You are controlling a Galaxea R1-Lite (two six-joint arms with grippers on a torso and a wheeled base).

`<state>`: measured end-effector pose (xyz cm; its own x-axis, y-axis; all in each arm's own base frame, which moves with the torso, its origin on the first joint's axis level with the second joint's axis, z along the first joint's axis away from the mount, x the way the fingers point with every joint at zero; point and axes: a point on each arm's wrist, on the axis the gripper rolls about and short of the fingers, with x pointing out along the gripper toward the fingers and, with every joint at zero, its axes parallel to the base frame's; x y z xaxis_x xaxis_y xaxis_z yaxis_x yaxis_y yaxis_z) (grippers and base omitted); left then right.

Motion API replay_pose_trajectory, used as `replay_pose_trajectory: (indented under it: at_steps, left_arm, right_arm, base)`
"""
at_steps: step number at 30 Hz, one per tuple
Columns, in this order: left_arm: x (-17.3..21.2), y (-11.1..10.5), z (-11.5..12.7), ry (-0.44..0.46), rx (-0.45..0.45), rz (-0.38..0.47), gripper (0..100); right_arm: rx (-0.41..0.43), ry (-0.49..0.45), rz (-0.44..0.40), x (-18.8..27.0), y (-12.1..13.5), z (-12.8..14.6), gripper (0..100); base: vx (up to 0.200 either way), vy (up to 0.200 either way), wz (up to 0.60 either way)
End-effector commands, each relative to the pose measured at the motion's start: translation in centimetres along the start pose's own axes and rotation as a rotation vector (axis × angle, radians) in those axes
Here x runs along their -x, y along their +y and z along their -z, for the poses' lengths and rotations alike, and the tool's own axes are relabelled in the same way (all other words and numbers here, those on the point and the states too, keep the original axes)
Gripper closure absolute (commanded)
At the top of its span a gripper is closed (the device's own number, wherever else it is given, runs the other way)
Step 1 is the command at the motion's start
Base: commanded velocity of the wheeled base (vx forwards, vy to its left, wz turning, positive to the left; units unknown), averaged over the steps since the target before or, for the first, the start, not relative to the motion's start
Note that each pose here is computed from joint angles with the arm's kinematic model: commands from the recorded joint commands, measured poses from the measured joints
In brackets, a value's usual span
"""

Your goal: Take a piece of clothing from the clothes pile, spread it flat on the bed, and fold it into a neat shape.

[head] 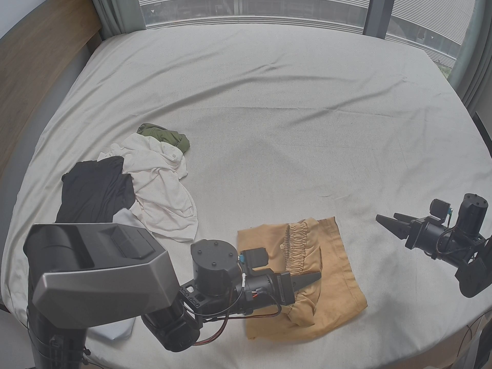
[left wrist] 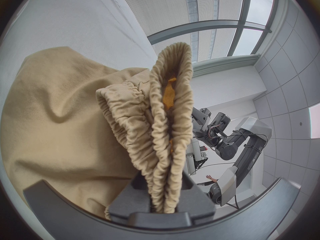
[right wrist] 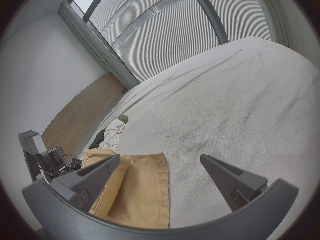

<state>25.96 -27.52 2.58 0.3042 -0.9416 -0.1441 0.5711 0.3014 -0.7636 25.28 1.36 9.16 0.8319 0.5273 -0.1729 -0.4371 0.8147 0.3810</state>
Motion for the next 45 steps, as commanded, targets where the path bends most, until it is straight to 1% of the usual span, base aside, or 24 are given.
replay_pose_trajectory:
  at_steps: [1,6,15,17,20,21,23,24,26,29,30,32,33,34,35,37,39,41,42,43,45]
  left_arm:
    - [-0.1,0.0,0.1,0.008,0.003,-0.001,0]
    - [-0.2,-0.1,0.0,0.008,0.003,-0.003,0]
    - [0.1,-0.2,-0.4,-0.021,-0.002,-0.017,0]
    - [0.1,-0.4,-0.5,-0.026,-0.005,-0.014,0]
    - [0.8,-1.5,-1.4,-0.055,-0.021,-0.002,0]
    - [0.8,-1.5,-1.4,-0.055,-0.021,-0.002,0]
    - [2.4,-3.0,-2.9,-0.1,-0.04,0.012,0]
    - [2.6,-3.0,-3.1,-0.107,-0.041,0.012,0]
    - [3.9,-3.9,-4.2,-0.142,-0.055,0.018,0]
    - [6.7,-5.0,-6.2,-0.218,-0.075,0.013,0]
    - [8.0,-5.3,-7.2,-0.258,-0.087,0.009,0]
    - [8.5,-5.5,-7.6,-0.273,-0.091,0.006,0]
    - [10.4,-6.0,-8.7,-0.321,-0.109,0.002,0]
    - [11.3,-6.3,-9.1,-0.343,-0.117,-0.001,0]
    - [11.7,-6.4,-9.2,-0.351,-0.121,0.0,0]
    - [14.0,-7.0,-9.6,-0.388,-0.134,-0.012,0]
    - [16.0,-7.3,-9.5,-0.41,-0.143,-0.023,0]
    - [17.1,-7.3,-9.0,-0.415,-0.142,-0.043,0]
    - [17.1,-7.3,-9.0,-0.415,-0.142,-0.043,0]
    - [18.3,-7.5,-8.8,-0.429,-0.142,-0.046,0]
    - [19.1,-7.2,-9.0,-0.435,-0.159,-0.053,0]
  right_arm:
    - [0.0,-0.001,0.0,0.0,0.0,0.0,0]
    - [0.0,-0.001,0.0,0.0,0.0,0.0,0]
    - [0.0,-0.001,0.0,0.1,0.0,0.0,0]
    - [0.0,-0.001,0.0,0.1,0.0,0.0,0]
    - [0.0,0.0,0.0,0.1,0.0,0.0,0]
    - [0.0,0.0,0.0,0.1,0.0,0.0,0]
    - [0.0,0.0,0.0,0.1,0.0,0.0,0]
    - [0.0,0.0,0.0,0.1,0.0,0.0,0]
    - [-0.002,0.003,0.0,0.1,0.0,0.1,0]
    - [-0.007,0.014,0.0,0.1,0.1,0.4,0]
    - [-0.009,0.017,-0.001,0.1,0.2,0.4,0]
    - [-0.009,0.017,0.001,0.1,0.2,0.4,0]
    - [-0.007,0.016,-0.001,0.2,0.2,0.4,0]
    - [-0.007,0.016,-0.001,0.2,0.2,0.4,0]
    - [-0.007,0.016,-0.001,0.2,0.2,0.4,0]
    - [-0.007,0.016,-0.001,0.1,0.2,0.4,0]
    - [-0.009,0.022,-0.006,0.1,0.3,0.6,0]
    - [-0.008,0.023,-0.007,0.0,0.3,0.6,0]
    - [-0.008,0.023,-0.007,0.0,0.3,0.6,0]
    - [-0.012,0.025,-0.003,0.1,0.3,0.6,0]
    - [-0.01,0.025,-0.005,0.2,0.4,0.6,0]
  base:
    - [0.0,0.0,0.0]
    - [0.0,0.0,0.0]
    - [0.0,0.0,0.0]
    - [0.0,0.0,0.0]
    - [0.0,0.0,0.0]
    - [0.0,0.0,0.0]
    - [0.0,0.0,0.0]
    - [0.0,0.0,0.0]
    - [0.0,0.0,0.0]
    - [0.0,0.0,0.0]
    - [0.0,0.0,0.0]
    - [0.0,0.0,0.0]
    - [0.0,0.0,0.0]
    - [0.0,0.0,0.0]
    - [0.0,0.0,0.0]
    - [0.0,0.0,0.0]
    - [0.0,0.0,0.0]
    - [0.0,0.0,0.0]
    - [0.0,0.0,0.0]
    - [0.0,0.0,0.0]
    - [0.0,0.0,0.0]
